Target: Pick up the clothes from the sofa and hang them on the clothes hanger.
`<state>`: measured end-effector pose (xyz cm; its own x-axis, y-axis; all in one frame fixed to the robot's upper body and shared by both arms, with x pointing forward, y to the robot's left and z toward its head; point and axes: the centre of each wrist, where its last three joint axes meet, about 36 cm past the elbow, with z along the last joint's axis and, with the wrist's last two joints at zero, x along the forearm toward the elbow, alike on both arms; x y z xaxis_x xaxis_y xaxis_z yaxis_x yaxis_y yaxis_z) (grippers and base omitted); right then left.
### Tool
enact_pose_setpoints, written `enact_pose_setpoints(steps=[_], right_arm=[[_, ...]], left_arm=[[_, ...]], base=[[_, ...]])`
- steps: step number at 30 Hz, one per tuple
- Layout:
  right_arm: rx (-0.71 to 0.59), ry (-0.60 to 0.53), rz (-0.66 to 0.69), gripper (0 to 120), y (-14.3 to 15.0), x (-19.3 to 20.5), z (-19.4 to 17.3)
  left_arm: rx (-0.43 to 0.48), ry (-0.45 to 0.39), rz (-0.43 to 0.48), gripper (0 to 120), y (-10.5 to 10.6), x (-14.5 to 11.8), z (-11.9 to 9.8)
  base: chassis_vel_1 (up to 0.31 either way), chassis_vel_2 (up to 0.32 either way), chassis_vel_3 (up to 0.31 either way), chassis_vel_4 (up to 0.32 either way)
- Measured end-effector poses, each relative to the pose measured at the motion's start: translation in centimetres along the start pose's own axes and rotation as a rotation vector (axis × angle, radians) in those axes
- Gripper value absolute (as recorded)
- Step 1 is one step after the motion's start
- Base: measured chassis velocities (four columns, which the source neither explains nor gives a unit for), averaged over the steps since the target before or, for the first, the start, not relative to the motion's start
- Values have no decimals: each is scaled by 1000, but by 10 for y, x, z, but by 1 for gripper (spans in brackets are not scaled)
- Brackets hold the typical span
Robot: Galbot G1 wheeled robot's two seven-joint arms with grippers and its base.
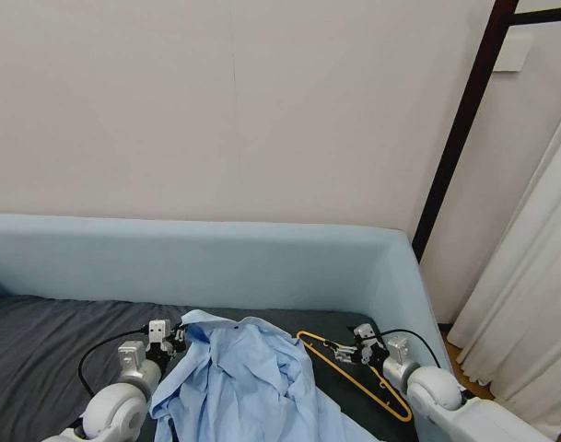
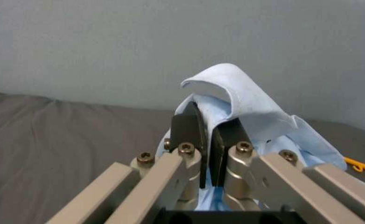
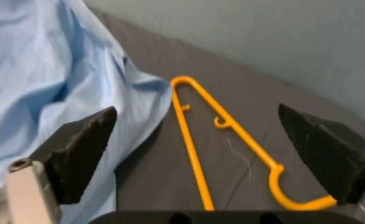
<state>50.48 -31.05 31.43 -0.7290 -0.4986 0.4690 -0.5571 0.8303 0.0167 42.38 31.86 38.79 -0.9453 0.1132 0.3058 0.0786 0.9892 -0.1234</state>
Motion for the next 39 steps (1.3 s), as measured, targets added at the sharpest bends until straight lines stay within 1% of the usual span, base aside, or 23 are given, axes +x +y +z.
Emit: enact_pose_setpoints(steps=[5, 9, 10, 12, 15, 23, 27, 30, 31, 35, 36, 39], right_arm=[[-8, 62, 22, 100, -17, -10, 12], [6, 202, 35, 100, -35, -12, 13], [6, 202, 35, 100, -35, -12, 13], [3, 281, 48, 100, -47, -14, 12], [-14, 343, 77, 100, -57, -20, 12], [-39, 419, 123, 100, -66, -35, 23], [-54, 428, 134, 99, -66, -43, 25], [-84, 428, 143, 89, -67, -51, 20], [-84, 428, 143, 89, -67, -51, 20], [-118, 443, 149, 69, -71, -53, 19], [-118, 443, 149, 69, -71, -53, 19], [-131, 469, 154, 57, -73, -52, 23]], left_arm=[[-15, -9, 22, 0, -4, 5, -6], [-18, -20, 40, 0, -8, 9, -10], [-18, -20, 40, 0, -8, 9, -10], [-18, -27, 48, 0, -11, 11, -10], [-18, -27, 62, 0, -14, 15, -9], [-25, -28, 70, 0, -14, 25, -5], [-27, -45, 68, 0, -12, 28, -7], [-20, -63, 66, 0, -13, 28, -12], [-20, -63, 66, 0, -13, 28, -12], [-17, -87, 62, 0, -11, 29, -20], [-17, -87, 62, 0, -11, 29, -20], [-4, -107, 55, 0, -11, 26, -27]], base=[[0, 0, 0, 0], [0, 0, 0, 0], [0, 0, 0, 0], [0, 0, 0, 0], [0, 0, 0, 0], [0, 0, 0, 0], [0, 0, 0, 0], [0, 0, 0, 0], [0, 0, 0, 0], [0, 0, 0, 0], [0, 0, 0, 0], [0, 0, 0, 0]])
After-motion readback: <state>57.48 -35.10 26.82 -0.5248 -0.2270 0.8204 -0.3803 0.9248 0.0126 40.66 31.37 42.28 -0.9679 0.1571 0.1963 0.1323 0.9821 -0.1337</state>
